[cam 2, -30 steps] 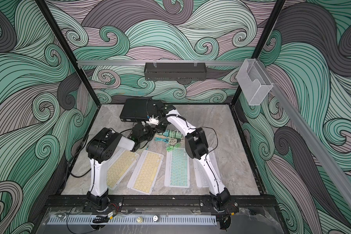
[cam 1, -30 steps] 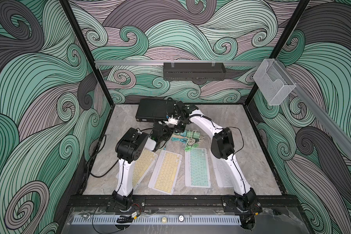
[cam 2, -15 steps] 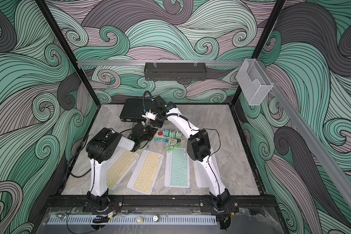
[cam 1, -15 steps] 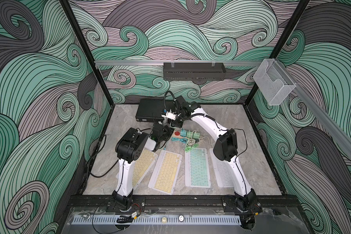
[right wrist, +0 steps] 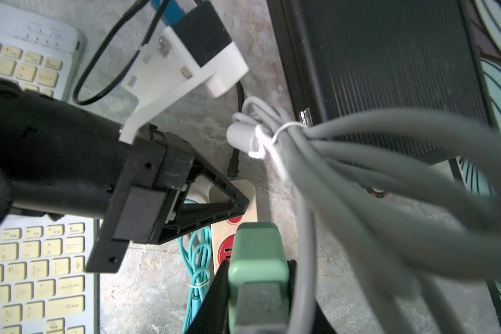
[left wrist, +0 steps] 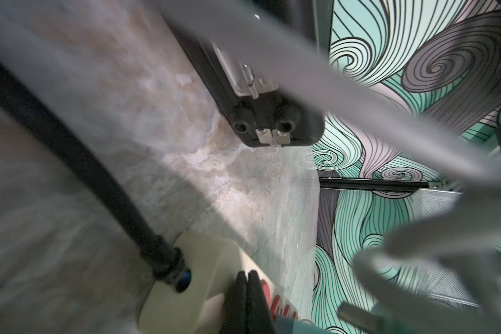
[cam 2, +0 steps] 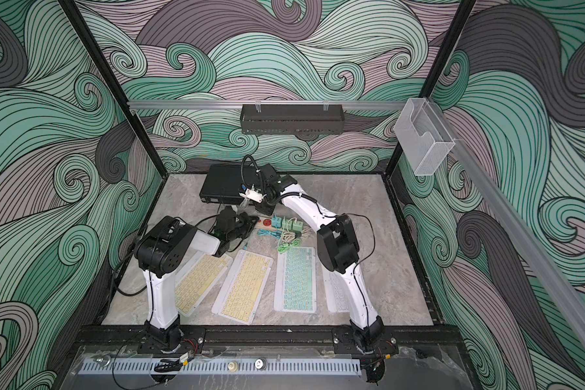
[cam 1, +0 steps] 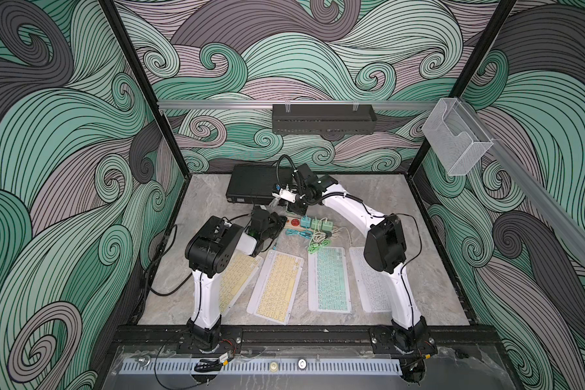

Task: Unplug the wireless keyboard
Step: Remove the plug from the socket, then place the plug at the center of the board.

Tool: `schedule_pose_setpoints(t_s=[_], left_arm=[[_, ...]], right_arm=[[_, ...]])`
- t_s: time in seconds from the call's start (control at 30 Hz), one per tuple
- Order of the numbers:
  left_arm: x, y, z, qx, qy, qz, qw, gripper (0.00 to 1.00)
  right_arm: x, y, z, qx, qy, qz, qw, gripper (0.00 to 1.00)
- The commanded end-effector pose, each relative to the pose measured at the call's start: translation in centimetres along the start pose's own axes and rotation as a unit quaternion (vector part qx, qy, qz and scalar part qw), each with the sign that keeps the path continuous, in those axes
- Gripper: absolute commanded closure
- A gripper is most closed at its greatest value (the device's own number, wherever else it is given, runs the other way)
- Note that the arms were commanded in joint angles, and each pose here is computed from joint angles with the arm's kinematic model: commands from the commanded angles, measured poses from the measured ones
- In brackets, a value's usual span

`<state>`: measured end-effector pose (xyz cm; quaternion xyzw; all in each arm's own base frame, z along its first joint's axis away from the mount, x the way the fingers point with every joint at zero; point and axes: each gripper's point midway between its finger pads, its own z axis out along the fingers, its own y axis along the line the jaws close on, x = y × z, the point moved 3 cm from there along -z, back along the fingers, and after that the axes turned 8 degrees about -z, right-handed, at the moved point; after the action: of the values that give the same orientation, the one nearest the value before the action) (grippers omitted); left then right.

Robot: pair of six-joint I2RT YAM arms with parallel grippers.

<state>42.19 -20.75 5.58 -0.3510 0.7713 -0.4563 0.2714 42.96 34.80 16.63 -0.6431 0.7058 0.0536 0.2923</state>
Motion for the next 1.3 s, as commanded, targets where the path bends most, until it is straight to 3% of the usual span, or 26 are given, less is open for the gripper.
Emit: schedule_pose_setpoints(t_s=[0.0, 0.43, 0.6, 0.73, 0.97, 1.27], left_arm=[[1.0, 7.9, -2.8, -0.176, 0.003, 0.017, 0.984, 1.0], [-1.5, 3.2, -12.8, -0.188, -0.101, 0.071, 0.974, 1.0], [-2.9, 2.6, -19.1, -0.185, -0.185, 0.082, 0.962, 1.0], [-4.1, 2.7, -23.7, -0.16, -0.265, 0.091, 0.947, 0.93], [-4.6, 3.8, -29.0, -0.181, -0.321, 0.119, 0.922, 0.84], [-5.4, 4.8, -31.3, -0.245, -0.351, 0.189, 0.884, 0.78]], right_arm=[[-3.1, -1.7, -2.4, 0.052, -0.068, 0.001, 0.996, 1.0], [-8.4, 3.1, -2.0, 0.061, -0.128, -0.012, 0.99, 1.0], [-10.8, 6.3, -2.1, 0.042, -0.145, -0.017, 0.988, 1.0], [-12.1, 7.9, -1.4, 0.009, -0.17, 0.012, 0.985, 1.0], [-11.5, 10.1, 2.8, -0.055, -0.134, 0.052, 0.988, 1.0], [-8.5, 11.2, 6.2, -0.068, -0.064, 0.073, 0.993, 0.98]])
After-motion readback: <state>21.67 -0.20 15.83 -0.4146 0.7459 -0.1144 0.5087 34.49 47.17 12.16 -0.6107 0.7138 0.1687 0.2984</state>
